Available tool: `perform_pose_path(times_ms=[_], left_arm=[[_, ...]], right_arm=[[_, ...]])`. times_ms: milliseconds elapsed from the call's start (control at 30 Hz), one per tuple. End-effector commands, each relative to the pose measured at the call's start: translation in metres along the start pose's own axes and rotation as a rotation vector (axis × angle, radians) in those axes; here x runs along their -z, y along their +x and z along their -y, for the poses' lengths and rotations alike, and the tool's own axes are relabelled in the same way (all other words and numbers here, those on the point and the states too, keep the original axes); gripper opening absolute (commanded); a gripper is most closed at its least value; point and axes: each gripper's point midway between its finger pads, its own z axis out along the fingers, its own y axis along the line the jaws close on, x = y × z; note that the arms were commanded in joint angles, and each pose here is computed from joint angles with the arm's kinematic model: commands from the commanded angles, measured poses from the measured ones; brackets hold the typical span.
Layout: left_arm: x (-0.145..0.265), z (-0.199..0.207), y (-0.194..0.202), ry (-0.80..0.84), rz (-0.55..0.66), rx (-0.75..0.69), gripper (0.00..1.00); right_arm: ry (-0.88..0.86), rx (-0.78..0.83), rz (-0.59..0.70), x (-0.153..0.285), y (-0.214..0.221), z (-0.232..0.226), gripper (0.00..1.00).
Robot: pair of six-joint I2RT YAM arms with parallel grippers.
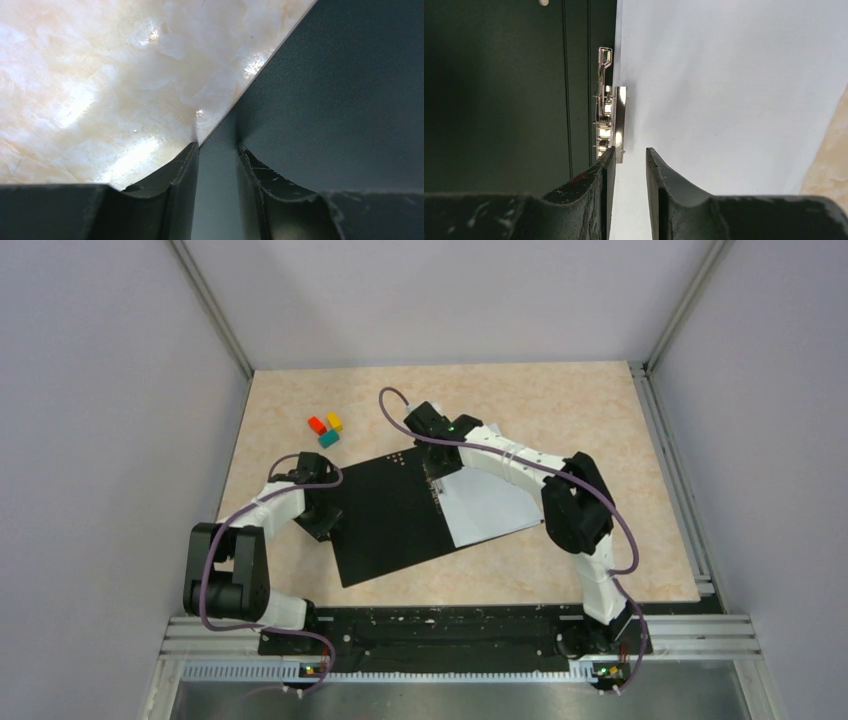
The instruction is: Put the files into the folder
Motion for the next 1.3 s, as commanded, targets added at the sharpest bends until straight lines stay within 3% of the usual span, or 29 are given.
perform_pose_path(times_ms=[0, 500, 633, 767, 867, 1133, 1267], left_arm=[[-0.026, 0.002, -0.005, -0.006, 0.037, 0.020, 0.38], [-0.026, 0.002, -0.006, -0.008, 0.037, 0.019, 0.37], [-0.027, 0.003, -0.006, -0.008, 0.037, 0.017, 0.37], [-0.026, 0.002, -0.006, -0.010, 0.036, 0.013, 0.37], [-0.027, 0.002, -0.006, -0.013, 0.037, 0.011, 0.37], [-0.027, -0.001, -0.008, -0.024, 0.048, 0.007, 0.37], [-0.027, 0.002, -0.007, -0.012, 0.039, -0.002, 0.36]], right_arm=[[-0.059, 0.007, 0.012, -0.007, -0.009, -0.014, 0.29], [-0.045, 0.002, -0.035, -0.023, 0.010, -0.013, 0.23], [-0.018, -0.061, -0.002, -0.014, 0.004, 0.014, 0.34], [-0.034, -0.224, 0.045, -0.011, 0.002, 0.066, 0.60], [-0.073, -0.354, 0.108, -0.010, 0.003, 0.105, 0.73], [-0.181, -0.491, 0.209, -0.004, -0.005, 0.146, 0.78], [-0.107, -0.506, 0.242, 0.003, -0.007, 0.165, 0.79]])
